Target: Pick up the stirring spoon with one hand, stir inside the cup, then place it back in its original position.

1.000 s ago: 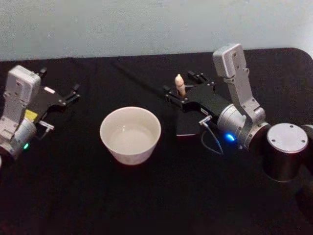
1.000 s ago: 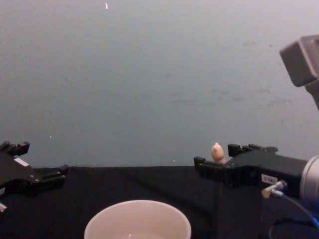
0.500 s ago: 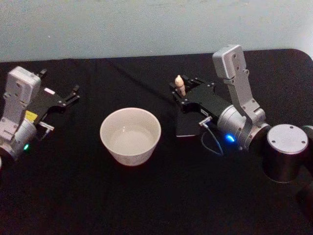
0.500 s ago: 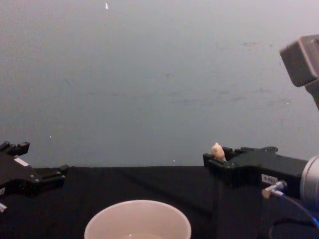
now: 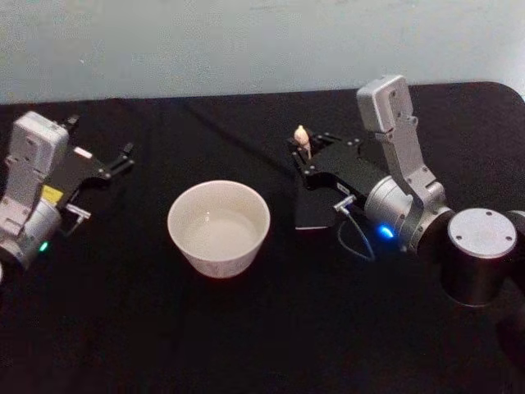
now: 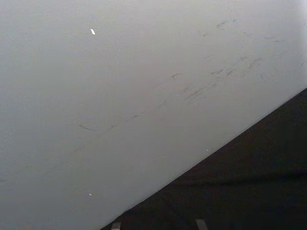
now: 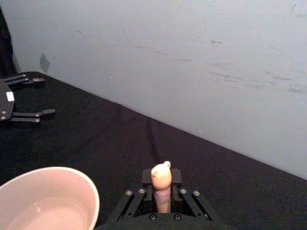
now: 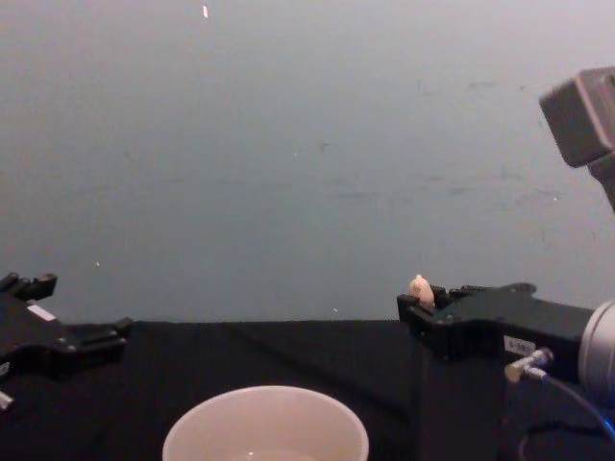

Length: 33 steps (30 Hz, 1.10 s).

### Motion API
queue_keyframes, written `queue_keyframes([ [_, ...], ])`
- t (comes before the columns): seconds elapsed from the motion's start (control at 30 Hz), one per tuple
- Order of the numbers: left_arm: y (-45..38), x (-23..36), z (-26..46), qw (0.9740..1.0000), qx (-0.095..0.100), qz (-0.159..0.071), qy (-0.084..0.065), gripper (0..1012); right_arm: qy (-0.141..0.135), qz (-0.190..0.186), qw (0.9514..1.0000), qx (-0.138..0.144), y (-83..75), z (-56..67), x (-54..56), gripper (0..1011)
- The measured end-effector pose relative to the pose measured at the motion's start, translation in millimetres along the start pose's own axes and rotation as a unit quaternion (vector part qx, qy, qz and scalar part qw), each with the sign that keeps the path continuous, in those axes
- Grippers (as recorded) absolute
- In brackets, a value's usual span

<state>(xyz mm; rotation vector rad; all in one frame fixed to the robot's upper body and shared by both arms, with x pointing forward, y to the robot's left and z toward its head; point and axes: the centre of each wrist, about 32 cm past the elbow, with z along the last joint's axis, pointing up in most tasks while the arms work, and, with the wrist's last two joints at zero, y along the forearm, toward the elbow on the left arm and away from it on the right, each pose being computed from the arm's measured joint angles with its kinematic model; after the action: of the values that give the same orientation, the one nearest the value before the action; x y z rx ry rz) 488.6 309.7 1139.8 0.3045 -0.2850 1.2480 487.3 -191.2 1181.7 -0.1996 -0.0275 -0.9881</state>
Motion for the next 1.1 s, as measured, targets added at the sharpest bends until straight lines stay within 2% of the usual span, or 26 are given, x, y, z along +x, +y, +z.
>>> queue_keyframes([
  [0.27,0.0,0.0,0.0,1.0,0.0,0.0,0.0,1001,0.0,0.0,1.0,0.0,0.0,0.0,0.0,223],
  [0.43,0.0,0.0,0.0,1.0,0.0,0.0,0.0,1001,0.006,-0.002,0.9999,0.014,-4.3,4.5,3.8,223],
  [0.7,0.0,0.0,0.0,1.0,0.0,0.0,0.0,1001,0.029,-0.005,0.9979,0.057,-16.1,24.9,11.2,223],
  [1.1,0.0,0.0,0.0,1.0,0.0,0.0,0.0,1002,0.063,-0.002,0.993,0.1,-29.4,49.0,19.0,223],
])
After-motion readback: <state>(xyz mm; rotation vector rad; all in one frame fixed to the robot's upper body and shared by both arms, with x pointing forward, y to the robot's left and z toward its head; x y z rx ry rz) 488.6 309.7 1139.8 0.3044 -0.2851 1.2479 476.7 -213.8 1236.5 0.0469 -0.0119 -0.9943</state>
